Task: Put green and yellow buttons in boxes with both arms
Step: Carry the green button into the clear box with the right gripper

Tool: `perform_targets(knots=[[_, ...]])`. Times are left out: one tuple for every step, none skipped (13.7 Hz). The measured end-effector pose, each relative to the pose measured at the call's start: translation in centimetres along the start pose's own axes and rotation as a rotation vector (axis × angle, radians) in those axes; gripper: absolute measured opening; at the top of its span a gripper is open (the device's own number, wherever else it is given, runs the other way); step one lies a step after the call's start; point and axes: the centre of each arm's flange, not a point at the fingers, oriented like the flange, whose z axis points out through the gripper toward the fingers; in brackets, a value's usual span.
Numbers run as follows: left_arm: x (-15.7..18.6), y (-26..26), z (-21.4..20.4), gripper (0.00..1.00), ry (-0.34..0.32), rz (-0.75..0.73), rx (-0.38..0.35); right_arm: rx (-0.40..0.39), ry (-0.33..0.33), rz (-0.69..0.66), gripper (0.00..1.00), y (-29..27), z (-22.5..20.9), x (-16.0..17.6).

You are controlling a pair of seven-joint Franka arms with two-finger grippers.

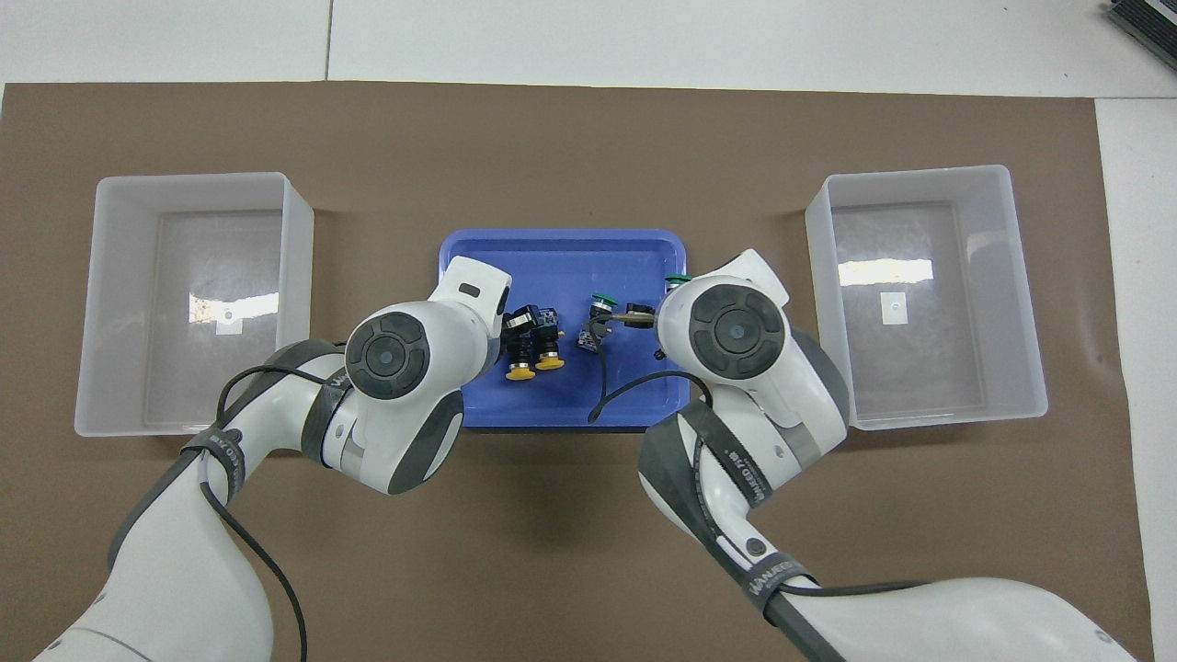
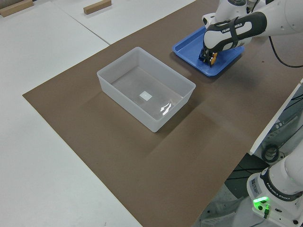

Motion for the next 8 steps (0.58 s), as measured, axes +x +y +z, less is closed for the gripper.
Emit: perform_targets(knots=[[0.5, 0.2, -0.4, 0.02, -0.01, -0.004, 0.015, -0.012, 0.006, 0.015, 0.32, 1.7, -1.9, 1.0], [1.2, 0.4, -0.9, 0.02, -0.019, -0.009, 0.027, -0.023, 0.011, 0.015, 0.32, 3.8, -3.6, 2.1], [1.6, 0.6, -1.4, 0.02, -0.022, -0.012, 0.034, -0.029, 0.019, 0.008, 0.32, 5.8, -4.7, 3.2], [1.9, 0.7, -1.6, 0.03, -0.023, -0.013, 0.036, -0.035, 0.03, -0.006, 0.32, 8.2, -5.7, 4.5], [1.8, 0.8, -1.7, 0.07, -0.025, -0.012, 0.037, -0.046, 0.033, -0.025, 0.32, 11.0, -6.3, 5.8], [1.8, 0.8, -1.5, 0.09, -0.027, -0.011, 0.039, -0.059, 0.029, -0.05, 0.32, 13.5, -6.4, 6.8], [1.6, 0.9, -1.4, 0.17, -0.03, -0.008, 0.04, -0.069, 0.023, -0.076, 0.32, 15.7, -6.3, 7.6], [1.4, 1.0, -1.3, 0.27, -0.034, -0.005, 0.041, -0.075, 0.015, -0.101, 0.32, 17.7, -6.0, 8.2]])
